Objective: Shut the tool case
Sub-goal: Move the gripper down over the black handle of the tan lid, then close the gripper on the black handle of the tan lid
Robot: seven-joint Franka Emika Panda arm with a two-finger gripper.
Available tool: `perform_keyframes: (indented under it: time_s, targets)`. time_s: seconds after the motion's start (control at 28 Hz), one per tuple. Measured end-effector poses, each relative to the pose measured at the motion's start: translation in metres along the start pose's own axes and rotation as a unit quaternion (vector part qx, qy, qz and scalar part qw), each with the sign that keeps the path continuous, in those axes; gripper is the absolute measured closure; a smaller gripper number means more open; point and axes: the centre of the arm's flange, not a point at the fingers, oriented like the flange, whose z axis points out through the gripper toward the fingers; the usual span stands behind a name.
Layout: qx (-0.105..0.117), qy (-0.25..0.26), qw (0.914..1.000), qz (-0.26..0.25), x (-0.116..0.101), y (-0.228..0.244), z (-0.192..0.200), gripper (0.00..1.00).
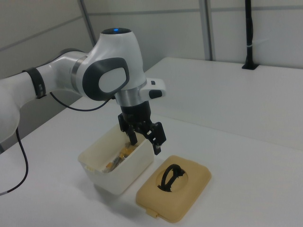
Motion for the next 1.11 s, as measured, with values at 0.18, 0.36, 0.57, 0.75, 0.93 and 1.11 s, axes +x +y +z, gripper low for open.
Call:
perform_keyframes:
  time_s: [0.18,0.36,0.57,0.75,0.93,1.11]
  targets:
    - [-0.004,0.045,0.9989,0.014,0.018,-0.005,0.013,0.0]
    - [-0.006,0.06,0.9979,0.024,0.038,-0.007,0.048,0.0]
    - [-0.01,0.06,0.9979,0.023,0.06,-0.01,0.101,0.0]
    - [-0.012,0.055,0.9982,0.02,0.072,-0.013,0.137,0.0]
    - [-0.01,0.046,0.9989,0.009,0.075,-0.028,0.153,0.0]
    - [-0.009,0.042,0.9991,0.001,0.074,-0.041,0.158,0.04]
